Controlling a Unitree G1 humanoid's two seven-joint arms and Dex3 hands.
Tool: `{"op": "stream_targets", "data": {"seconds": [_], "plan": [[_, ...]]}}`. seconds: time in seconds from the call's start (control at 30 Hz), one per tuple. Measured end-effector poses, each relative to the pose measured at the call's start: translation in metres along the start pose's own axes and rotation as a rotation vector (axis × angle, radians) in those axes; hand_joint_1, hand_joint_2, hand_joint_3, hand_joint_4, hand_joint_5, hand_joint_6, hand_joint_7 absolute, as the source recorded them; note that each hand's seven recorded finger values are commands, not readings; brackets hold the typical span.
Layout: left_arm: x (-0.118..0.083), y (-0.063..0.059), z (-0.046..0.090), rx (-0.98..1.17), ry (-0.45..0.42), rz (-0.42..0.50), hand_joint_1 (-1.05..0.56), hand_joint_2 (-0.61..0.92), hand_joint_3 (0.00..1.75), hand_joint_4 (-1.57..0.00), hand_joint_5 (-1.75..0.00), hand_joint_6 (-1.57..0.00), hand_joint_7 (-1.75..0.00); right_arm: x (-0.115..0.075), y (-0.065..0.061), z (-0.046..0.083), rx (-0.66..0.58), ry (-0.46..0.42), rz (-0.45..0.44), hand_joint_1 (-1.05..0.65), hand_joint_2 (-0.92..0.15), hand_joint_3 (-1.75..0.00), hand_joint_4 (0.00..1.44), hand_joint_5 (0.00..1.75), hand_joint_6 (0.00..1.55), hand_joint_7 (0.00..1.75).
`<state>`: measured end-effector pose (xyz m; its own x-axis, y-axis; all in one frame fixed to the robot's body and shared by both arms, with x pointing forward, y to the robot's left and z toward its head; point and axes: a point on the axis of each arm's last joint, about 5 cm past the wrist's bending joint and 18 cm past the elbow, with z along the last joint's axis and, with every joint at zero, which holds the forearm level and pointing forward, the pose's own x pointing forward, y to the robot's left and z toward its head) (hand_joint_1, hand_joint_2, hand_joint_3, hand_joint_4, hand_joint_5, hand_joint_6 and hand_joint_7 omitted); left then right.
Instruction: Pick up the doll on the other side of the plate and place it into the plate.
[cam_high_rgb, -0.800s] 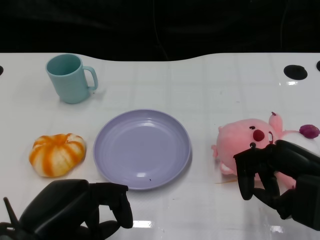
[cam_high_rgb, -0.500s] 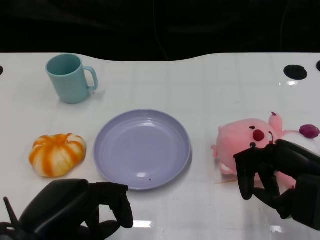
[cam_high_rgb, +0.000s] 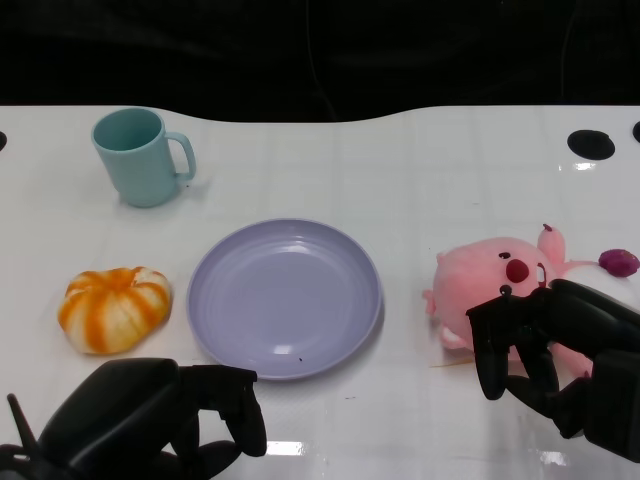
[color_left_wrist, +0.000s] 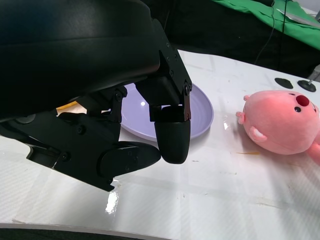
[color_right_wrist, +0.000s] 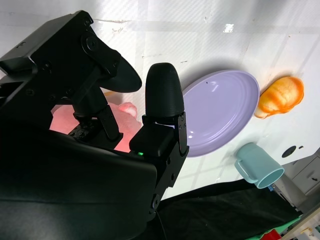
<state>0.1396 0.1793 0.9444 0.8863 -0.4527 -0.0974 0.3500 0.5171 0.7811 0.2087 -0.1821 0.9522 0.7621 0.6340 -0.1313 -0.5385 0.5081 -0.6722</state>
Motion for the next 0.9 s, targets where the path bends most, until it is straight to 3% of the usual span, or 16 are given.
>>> {"op": "stream_targets", "data": {"seconds": [0.1, 0.23, 0.3, 0.47, 0.57, 0.63, 0.77, 0.9], "plan": [[0.0, 0.0, 0.0, 0.0, 0.0, 0.0, -0.19, 0.72, 0.67, -0.71, -1.42, -0.77, -1.08, 0.0, -0.001, 0.0, 0.01, 0.013, -0.002, -0.01, -0.41, -1.25, 0.82, 1.67, 0.81, 1.2], [0.0, 0.0, 0.0, 0.0, 0.0, 0.0, -0.19, 0.72, 0.67, -0.71, -1.43, -0.77, -1.09, 0.001, -0.002, 0.0, 0.038, 0.007, -0.015, -0.05, -0.52, -0.92, 0.82, 1.21, 0.9, 0.72], [0.0, 0.0, 0.0, 0.0, 0.0, 0.0, -0.18, 0.72, 0.67, -0.71, -1.43, -0.76, -1.09, 0.002, -0.001, 0.001, 0.058, -0.009, -0.03, -0.06, -0.54, -0.83, 0.82, 1.07, 0.9, 0.59], [0.0, 0.0, 0.0, 0.001, -0.001, 0.0, -0.17, 0.71, 0.67, -0.71, -1.44, -0.77, -1.09, 0.003, -0.002, 0.003, 0.076, -0.048, -0.081, -0.18, -0.71, -0.42, 0.68, 0.77, 0.84, 0.22], [0.0, 0.0, 0.0, 0.002, -0.001, -0.001, -0.17, 0.72, 0.67, -0.71, -1.44, -0.77, -1.09, 0.003, -0.004, 0.003, 0.075, -0.056, -0.106, -0.23, -0.84, -0.18, 0.63, 0.6, 0.78, 0.09], [0.0, 0.0, 0.0, 0.002, -0.001, -0.001, -0.17, 0.71, 0.67, -0.71, -1.43, -0.77, -1.09, 0.003, -0.005, 0.004, 0.055, -0.064, -0.123, -0.36, -0.89, -0.09, 0.55, 0.49, 0.69, 0.02], [0.0, 0.0, 0.0, 0.003, -0.001, -0.001, -0.16, 0.71, 0.68, -0.71, -1.43, -0.77, -1.08, 0.003, -0.009, 0.008, -0.041, -0.063, -0.154, -0.56, -0.92, -0.05, 0.37, 0.38, 0.47, 0.0], [0.0, 0.0, 0.0, 0.003, -0.001, -0.001, -0.17, 0.71, 0.68, -0.71, -1.42, -0.77, -1.08, 0.001, -0.015, 0.011, -0.11, -0.038, -0.154, -0.62, -0.92, -0.03, 0.24, 0.33, 0.33, 0.0]]}}
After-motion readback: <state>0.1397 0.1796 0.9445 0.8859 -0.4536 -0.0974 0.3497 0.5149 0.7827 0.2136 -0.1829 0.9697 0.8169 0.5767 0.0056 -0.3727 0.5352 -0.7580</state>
